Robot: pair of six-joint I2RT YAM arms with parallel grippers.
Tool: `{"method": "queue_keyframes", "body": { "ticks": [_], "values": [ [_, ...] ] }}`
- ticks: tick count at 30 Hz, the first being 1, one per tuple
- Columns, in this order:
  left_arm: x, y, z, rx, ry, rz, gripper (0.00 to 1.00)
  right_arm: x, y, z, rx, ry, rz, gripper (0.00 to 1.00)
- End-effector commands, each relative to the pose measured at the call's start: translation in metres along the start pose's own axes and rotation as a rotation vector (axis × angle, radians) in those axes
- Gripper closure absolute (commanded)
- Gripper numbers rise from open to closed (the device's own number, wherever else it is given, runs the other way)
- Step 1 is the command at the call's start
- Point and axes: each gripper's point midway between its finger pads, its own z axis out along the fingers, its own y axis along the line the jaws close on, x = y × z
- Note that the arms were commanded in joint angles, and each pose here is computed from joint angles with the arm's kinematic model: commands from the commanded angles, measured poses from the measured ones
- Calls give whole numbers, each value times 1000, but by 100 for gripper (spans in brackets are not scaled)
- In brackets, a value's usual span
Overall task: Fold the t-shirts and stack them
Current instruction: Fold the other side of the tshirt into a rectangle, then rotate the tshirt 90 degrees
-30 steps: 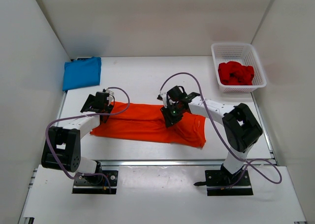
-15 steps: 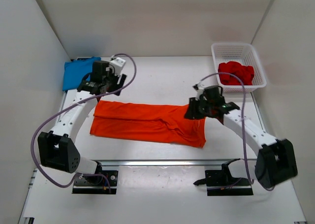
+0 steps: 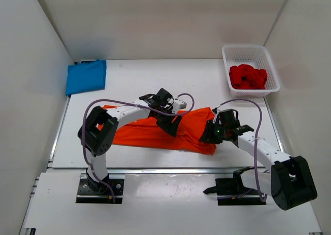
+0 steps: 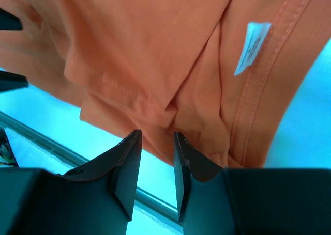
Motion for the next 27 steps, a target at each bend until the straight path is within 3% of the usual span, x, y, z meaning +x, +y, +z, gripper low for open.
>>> {"method": "queue_keyframes", "body": {
  "ticks": [1,6,17,25,27],
  "values": [
    [-48,-22,-9,72,-128,-33,30,-17,7,7,-32,-51,6,71],
    [-46,-13,5,60,-117,-121,27,-17,5,15,-26,-48,-13,70],
    [-28,-2,16,12,-80,-135,25,-11,3,25,-38,4,-18,69],
    [-26,8,24,-81,-75,-74,26,-22,0,23,-67,-45,9,89],
    [-25,18,24,-127,-73,-72,26,-20,1,23,-73,-39,11,89]
  ]
}}
